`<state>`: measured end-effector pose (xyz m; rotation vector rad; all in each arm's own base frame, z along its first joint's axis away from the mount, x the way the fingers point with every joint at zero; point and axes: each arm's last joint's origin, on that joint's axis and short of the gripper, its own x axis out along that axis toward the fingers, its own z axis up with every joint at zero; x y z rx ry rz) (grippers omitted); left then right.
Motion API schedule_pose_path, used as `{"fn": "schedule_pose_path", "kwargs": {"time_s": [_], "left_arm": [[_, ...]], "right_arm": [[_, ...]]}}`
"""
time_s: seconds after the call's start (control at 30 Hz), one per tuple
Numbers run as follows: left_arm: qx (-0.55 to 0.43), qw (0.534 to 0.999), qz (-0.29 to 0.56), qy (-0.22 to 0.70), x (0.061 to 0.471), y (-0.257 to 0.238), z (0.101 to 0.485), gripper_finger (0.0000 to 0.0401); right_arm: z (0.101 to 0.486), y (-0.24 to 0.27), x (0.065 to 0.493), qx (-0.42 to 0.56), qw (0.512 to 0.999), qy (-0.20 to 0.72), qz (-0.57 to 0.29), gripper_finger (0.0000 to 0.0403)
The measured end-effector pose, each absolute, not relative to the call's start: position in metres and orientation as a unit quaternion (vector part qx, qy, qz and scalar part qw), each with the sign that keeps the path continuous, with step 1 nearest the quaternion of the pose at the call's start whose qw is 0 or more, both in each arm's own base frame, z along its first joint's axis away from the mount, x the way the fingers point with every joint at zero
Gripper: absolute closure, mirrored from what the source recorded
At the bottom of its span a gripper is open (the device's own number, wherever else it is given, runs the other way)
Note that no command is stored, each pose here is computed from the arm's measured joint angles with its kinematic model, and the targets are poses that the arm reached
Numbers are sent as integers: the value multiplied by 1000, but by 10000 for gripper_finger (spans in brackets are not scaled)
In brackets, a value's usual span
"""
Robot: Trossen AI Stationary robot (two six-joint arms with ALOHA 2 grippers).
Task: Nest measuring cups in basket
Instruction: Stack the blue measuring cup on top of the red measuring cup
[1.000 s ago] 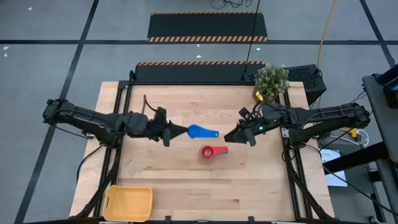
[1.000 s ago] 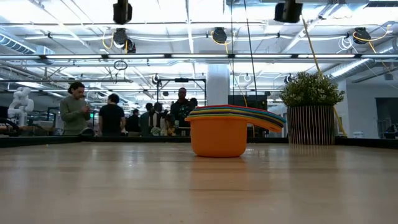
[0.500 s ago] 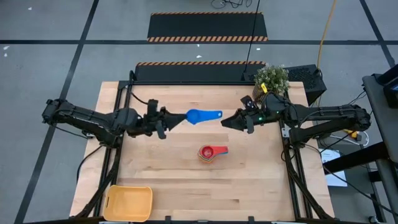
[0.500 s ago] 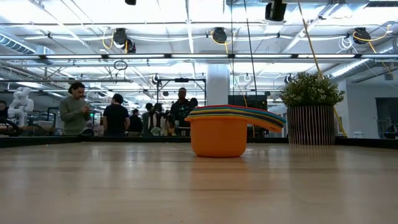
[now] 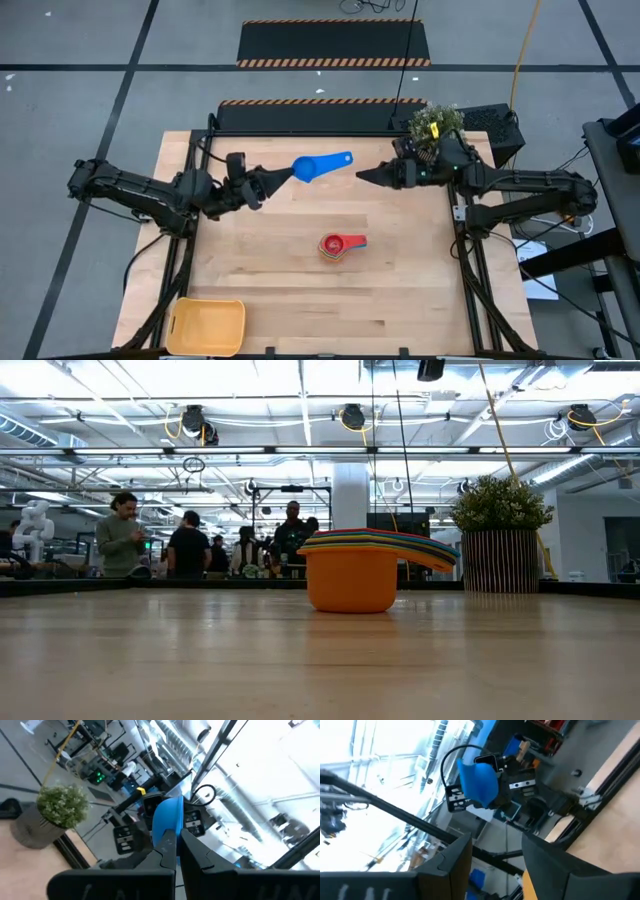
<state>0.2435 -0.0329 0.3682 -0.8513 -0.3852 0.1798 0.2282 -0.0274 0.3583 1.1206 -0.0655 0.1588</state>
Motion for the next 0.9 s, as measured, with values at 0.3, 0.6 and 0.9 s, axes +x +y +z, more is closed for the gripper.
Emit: {"fn": "schedule_pose_path", "kwargs": {"time_s": [0.3, 0.6, 0.9], "left_arm": [[-492, 847, 83, -184, 248, -30, 363, 398], [-545, 813, 94, -181, 266, -23, 348, 398], [-564, 797, 83, -200, 284, -20, 339, 398]], "right_arm": [[359, -40, 226, 576, 813, -23, 83, 213], [364, -52, 226, 576, 810, -67, 86, 213], [363, -65, 223, 589, 801, -57, 93, 213]]}}
